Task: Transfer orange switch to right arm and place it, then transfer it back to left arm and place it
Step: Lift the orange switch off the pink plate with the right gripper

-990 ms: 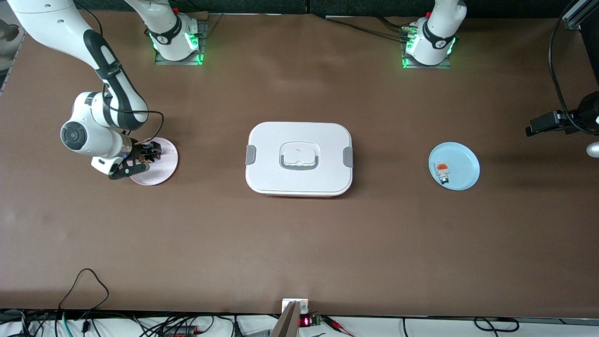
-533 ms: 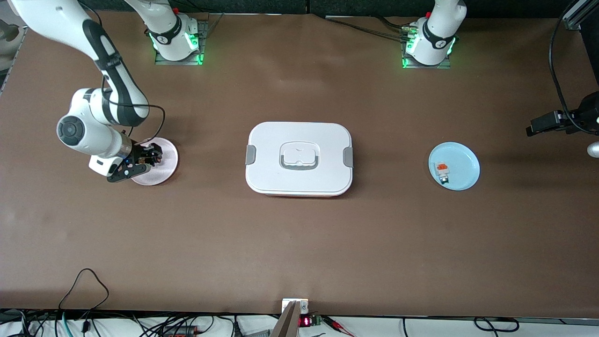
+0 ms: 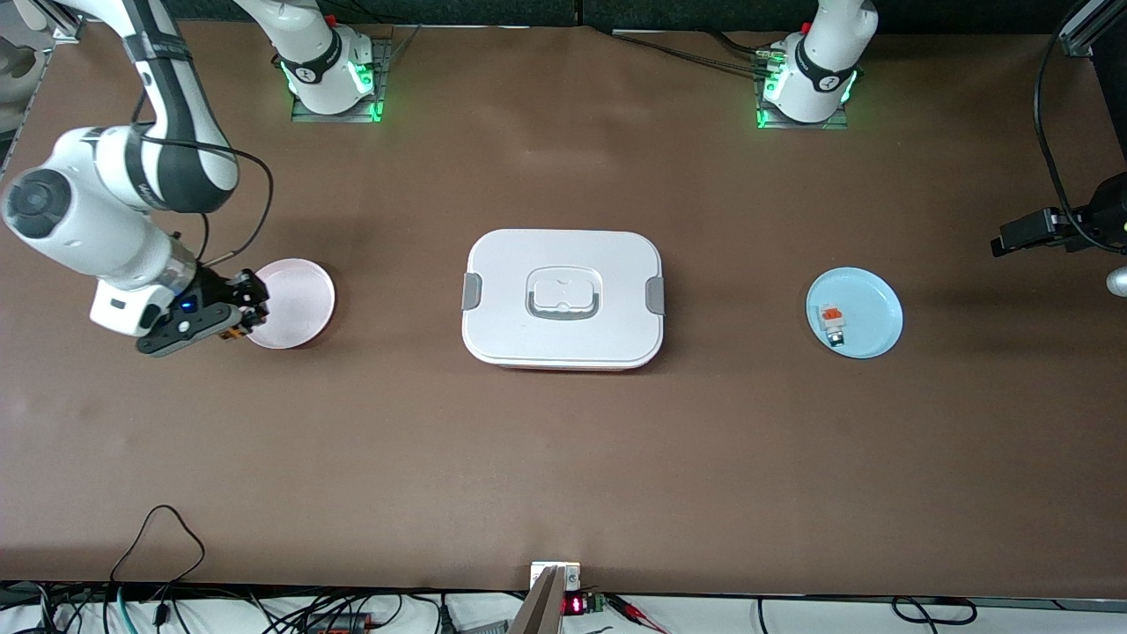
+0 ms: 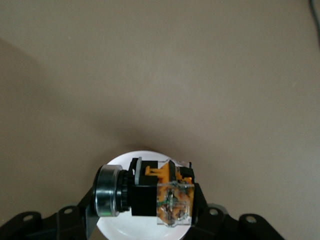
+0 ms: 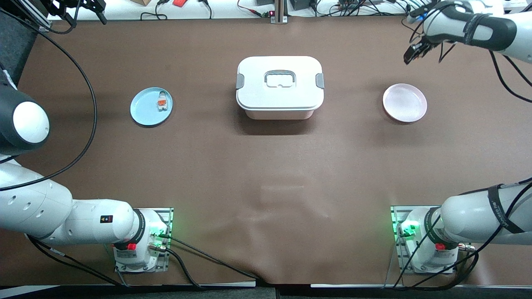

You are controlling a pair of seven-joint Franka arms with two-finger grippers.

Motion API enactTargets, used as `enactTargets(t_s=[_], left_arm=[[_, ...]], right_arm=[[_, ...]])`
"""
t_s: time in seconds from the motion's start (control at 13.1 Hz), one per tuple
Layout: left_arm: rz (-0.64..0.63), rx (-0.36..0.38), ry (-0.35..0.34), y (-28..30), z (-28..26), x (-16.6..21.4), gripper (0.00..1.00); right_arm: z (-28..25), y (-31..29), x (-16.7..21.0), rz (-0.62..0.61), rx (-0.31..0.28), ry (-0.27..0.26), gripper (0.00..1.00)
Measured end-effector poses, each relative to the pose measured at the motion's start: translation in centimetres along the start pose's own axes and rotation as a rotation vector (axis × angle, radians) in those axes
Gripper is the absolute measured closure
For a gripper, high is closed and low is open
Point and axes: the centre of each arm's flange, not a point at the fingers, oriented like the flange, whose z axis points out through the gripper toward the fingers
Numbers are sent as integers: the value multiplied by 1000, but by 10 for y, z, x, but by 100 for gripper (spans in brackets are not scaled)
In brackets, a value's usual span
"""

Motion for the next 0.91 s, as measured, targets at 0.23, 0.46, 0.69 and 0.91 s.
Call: enactTargets(t_s=[0.23,0.46,0.69,0.91], left_arm=[[0,0,-1,0,1,0,0],[-1,0,-8,0,4,2,0],[-1,0,-21,-1,9,4,0],[-1,1,-27,0,12,5,0]], right_arm=[[-26,-14,24,-123,73,112,28],[-39,-34,41,-237,170,227,28],[-54,-49,50,-378,248,361,28],[-64,-62,54,-513,381,585,28]])
